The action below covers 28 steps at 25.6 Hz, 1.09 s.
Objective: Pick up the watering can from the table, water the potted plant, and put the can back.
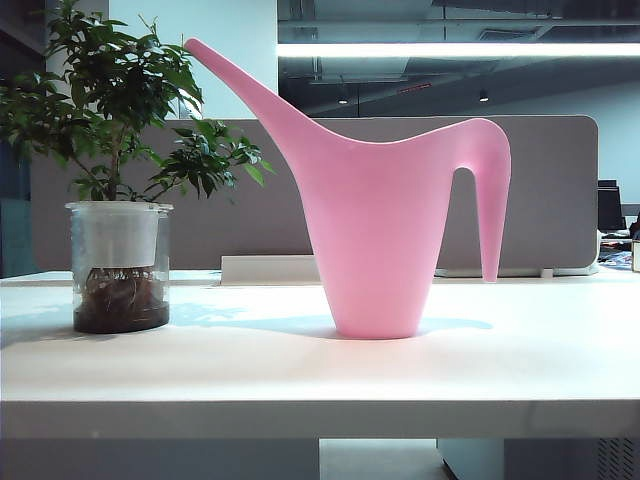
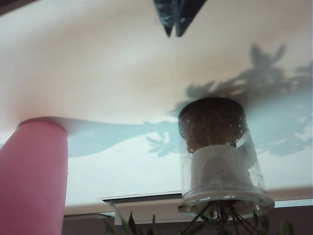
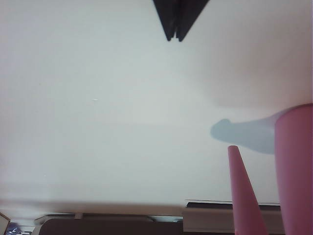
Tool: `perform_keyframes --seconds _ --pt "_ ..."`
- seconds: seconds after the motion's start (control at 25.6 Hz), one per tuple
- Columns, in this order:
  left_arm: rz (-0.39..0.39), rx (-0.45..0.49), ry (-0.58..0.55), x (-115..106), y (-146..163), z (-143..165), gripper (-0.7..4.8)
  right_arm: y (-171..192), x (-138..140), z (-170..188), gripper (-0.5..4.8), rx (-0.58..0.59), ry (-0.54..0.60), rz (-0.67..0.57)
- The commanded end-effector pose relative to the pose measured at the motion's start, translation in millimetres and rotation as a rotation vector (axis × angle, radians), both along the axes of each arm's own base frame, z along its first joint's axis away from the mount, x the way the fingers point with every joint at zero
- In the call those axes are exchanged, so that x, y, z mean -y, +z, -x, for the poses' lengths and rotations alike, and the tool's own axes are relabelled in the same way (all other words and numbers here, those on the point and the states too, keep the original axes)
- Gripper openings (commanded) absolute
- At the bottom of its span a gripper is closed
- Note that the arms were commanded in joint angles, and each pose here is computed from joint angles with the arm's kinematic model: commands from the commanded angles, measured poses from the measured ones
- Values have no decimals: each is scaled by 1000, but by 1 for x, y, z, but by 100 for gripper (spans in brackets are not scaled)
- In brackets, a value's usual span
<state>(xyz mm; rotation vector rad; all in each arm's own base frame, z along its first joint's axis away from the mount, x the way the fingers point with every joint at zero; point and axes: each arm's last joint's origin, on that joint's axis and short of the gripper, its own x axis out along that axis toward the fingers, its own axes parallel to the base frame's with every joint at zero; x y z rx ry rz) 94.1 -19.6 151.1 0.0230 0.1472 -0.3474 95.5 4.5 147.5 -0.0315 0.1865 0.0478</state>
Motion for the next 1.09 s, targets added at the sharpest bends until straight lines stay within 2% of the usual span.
perform_keyframes --seconds 0.04,0.23,0.43,0.51,0.66,0.74,0.86,0.97,1.09 --pt "3 10 -3 0 1 0 3 -1 0 0 0 5 0 3" --pt "2 -28 -3 1 1 -3 3 -1 0 0 0 5 0 3" --pt "71 -4 2 1 31 -6 3 -1 0 0 0 5 0 3" --pt "140 -8 -32 3 67 -8 3 -1 0 0 0 5 0 3" --pt "144 -69 -161 7 122 -11 3 -1 0 0 0 5 1 3" --pt "130 -160 -204 8 150 -9 3 -1 0 0 0 5 1 3" --pt "78 -311 -205 7 193 -3 3 -1 0 0 0 5 0 3" --pt "53 -312 -223 6 218 3 3 -1 0 0 0 5 1 3" --pt "51 -262 -302 6 236 16 3 -1 0 0 0 5 0 3"
